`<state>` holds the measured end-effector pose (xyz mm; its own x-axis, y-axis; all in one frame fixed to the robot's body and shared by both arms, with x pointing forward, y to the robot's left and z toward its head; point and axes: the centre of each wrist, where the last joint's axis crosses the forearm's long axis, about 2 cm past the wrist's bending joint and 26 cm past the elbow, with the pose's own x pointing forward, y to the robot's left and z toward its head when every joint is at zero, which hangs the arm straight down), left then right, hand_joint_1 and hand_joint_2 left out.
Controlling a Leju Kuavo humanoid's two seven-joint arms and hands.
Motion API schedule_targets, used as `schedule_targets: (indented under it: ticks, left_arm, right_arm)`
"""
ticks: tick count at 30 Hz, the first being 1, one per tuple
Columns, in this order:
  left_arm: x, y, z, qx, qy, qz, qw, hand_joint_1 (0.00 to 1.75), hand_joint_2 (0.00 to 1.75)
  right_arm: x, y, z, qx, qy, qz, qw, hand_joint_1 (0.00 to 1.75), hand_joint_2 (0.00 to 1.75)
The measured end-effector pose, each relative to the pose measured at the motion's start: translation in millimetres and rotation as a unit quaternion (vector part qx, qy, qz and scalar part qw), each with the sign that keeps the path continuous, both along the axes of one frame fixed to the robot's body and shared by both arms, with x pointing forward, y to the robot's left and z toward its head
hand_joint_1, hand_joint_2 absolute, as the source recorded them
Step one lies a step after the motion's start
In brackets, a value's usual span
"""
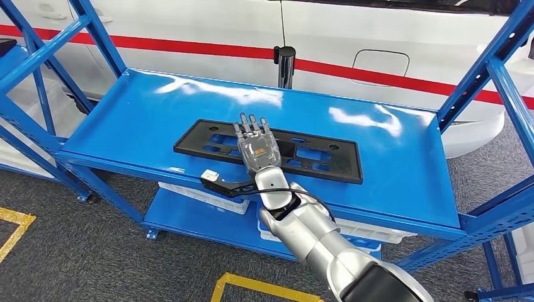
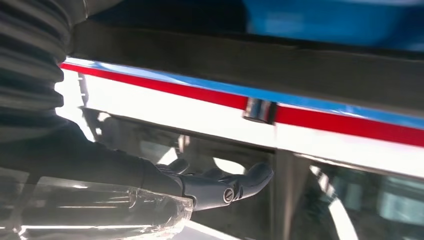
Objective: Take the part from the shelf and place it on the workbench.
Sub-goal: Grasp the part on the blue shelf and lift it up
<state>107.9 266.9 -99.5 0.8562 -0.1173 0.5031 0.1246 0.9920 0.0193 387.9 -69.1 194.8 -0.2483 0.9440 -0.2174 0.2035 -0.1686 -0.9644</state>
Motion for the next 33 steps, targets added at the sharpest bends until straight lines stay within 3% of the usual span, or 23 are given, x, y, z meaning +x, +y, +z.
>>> schedule_targets:
  ticks: [13, 24, 25, 28, 29, 33]
  left_arm:
    - [0.5, -2.9, 0.3, 0.006, 0.002, -0.007, 1.0, 0.0, 0.0]
    - [0.5, -3.4, 0.3, 0.007, 0.002, -0.009, 1.0, 0.0, 0.0]
    - [0.5, -3.6, 0.3, 0.007, 0.001, -0.009, 1.0, 0.0, 0.0]
    - [0.5, -3.6, 0.3, 0.009, 0.0, -0.008, 1.0, 0.0, 0.0]
    - [0.4, -3.5, 0.3, 0.01, 0.0, -0.008, 1.0, 0.0, 0.0]
    - [-0.2, -3.1, 0.2, 0.013, -0.005, -0.004, 1.0, 0.0, 0.0]
  right_arm:
    - [15.2, -5.8, -1.1, -0.06, 0.045, -0.105, 0.992, 0.0, 1.75]
    - [15.4, -5.6, -0.9, -0.068, 0.049, -0.115, 0.99, 0.0, 1.75]
    - [15.4, -5.6, -0.9, -0.069, 0.05, -0.115, 0.99, 0.17, 1.75]
    - [14.9, -5.1, -1.3, -0.077, 0.057, -0.116, 0.989, 1.38, 1.75]
    - [14.3, -4.8, -2.0, -0.081, 0.06, -0.116, 0.988, 1.65, 1.75]
    - [9.3, -1.4, -5.2, -0.089, 0.07, -0.102, 0.988, 1.75, 1.75]
